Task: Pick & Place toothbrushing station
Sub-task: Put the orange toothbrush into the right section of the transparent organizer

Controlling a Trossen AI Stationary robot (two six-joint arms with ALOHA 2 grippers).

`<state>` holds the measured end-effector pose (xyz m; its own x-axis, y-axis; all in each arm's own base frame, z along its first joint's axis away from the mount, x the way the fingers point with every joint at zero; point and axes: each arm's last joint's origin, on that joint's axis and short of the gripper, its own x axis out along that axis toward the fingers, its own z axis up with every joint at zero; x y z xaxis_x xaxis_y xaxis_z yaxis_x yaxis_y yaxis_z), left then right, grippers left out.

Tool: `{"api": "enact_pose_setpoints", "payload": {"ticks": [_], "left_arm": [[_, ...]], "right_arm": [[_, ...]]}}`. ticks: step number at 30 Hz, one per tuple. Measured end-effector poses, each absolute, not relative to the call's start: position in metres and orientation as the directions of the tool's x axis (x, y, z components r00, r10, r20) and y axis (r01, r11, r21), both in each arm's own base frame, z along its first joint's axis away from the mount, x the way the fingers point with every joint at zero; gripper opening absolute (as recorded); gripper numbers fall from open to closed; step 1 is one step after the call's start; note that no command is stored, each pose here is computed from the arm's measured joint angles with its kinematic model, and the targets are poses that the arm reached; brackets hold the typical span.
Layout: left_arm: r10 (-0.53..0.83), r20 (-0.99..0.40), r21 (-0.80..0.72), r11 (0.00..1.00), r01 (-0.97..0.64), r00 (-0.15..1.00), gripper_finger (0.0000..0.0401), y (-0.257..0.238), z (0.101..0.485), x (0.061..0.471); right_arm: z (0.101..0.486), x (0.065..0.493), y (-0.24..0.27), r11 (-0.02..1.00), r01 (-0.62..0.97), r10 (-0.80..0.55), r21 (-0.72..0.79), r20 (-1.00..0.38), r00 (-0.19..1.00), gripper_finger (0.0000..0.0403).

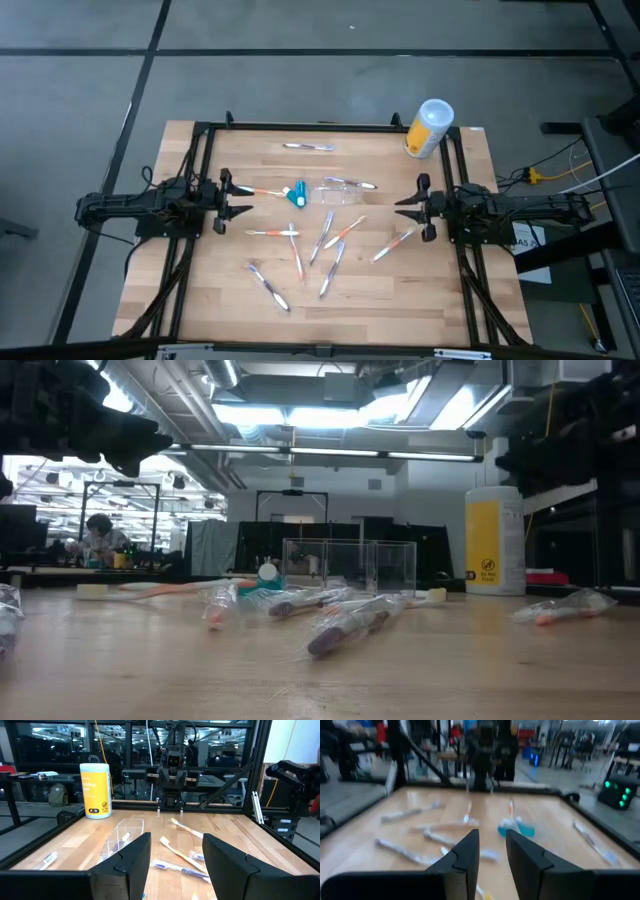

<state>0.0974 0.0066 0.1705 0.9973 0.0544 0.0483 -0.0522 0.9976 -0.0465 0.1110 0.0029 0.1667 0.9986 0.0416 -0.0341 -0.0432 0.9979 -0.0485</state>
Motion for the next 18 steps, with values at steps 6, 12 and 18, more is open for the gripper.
{"api": "enact_pose_setpoints", "payload": {"ticks": [6, 12, 18], "left_arm": [[0.054, 0.049, -0.046, 0.998, -0.052, 0.997, 0.0175, 0.007, 0.171, 0.097], [0.054, 0.049, -0.046, 0.998, -0.052, 0.997, 0.0175, 0.007, 0.171, 0.097], [0.054, 0.049, -0.046, 0.998, -0.052, 0.997, 0.0175, 0.007, 0.171, 0.097]], "right_arm": [[0.185, 0.11, 0.001, 0.982, -0.013, -0.016, 0.189, 0.154, 0.988, 0.01], [0.186, 0.109, -0.005, 0.795, 0.075, -0.215, 0.602, 0.165, 0.962, 0.01], [0.186, 0.107, -0.009, 0.605, 0.115, -0.379, 0.788, 0.157, 0.912, 0.01]]}}
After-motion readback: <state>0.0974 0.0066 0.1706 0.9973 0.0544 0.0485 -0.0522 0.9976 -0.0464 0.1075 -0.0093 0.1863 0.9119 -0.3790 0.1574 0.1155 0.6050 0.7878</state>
